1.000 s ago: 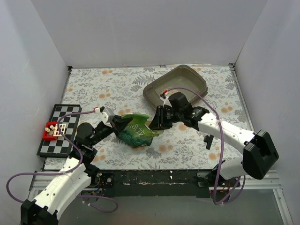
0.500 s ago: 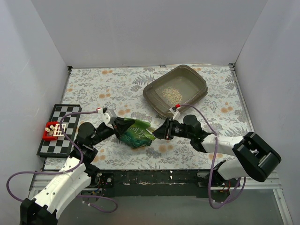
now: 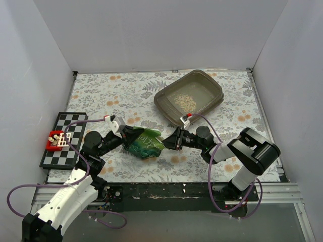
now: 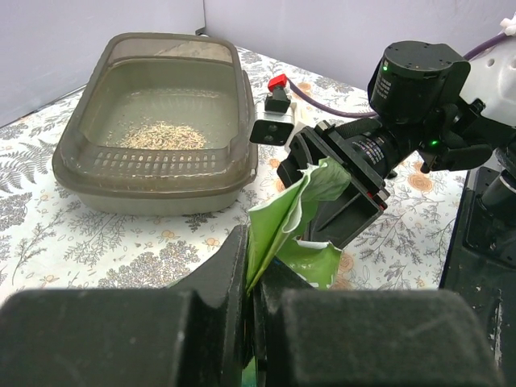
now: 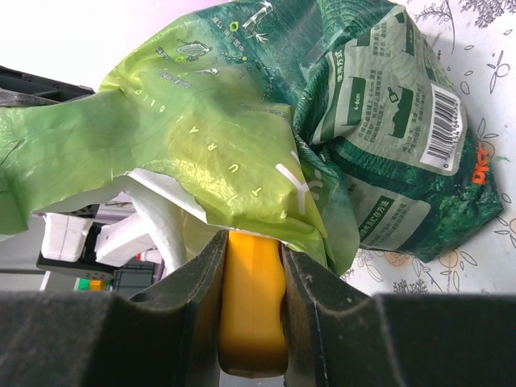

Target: Fill the litter box with clean litter

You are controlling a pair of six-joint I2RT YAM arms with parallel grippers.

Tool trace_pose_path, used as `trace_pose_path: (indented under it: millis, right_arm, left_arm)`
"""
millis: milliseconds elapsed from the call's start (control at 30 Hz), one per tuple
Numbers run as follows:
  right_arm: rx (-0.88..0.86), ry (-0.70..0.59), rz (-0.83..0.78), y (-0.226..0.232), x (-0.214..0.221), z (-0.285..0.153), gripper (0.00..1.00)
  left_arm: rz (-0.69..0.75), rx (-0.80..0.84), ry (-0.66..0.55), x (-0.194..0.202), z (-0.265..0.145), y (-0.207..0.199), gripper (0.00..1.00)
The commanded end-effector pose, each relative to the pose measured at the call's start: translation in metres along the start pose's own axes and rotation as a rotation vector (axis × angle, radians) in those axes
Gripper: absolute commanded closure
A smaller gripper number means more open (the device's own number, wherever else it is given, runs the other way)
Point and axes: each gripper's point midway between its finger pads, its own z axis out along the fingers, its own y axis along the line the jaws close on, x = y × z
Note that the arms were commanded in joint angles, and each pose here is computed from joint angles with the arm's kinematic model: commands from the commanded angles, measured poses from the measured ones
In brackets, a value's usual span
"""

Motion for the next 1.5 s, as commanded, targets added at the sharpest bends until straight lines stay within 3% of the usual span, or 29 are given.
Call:
trace_pose_path:
  millis: [0,633,1467]
  right_arm:
    - [-0.209,-0.065,-0.093,0.052,-0.016,0.005,0.99]
    - [-0.432,-0.2,-0.129,0.101,-0.03,-0.034,0.99]
    - [-0.611,-0.22,-0.218,0.164,-0.048,-0.045,0.99]
  left_arm:
    - [0.026,-0.01,-0.041,-0.011,0.0,0.002,1.0]
    - [0.032,0.022,-0.051,-0.011,-0.001,-0.004,1.0]
    - [0.037,0.056,-0.09,-0.017,-0.003,-0.012,1.0]
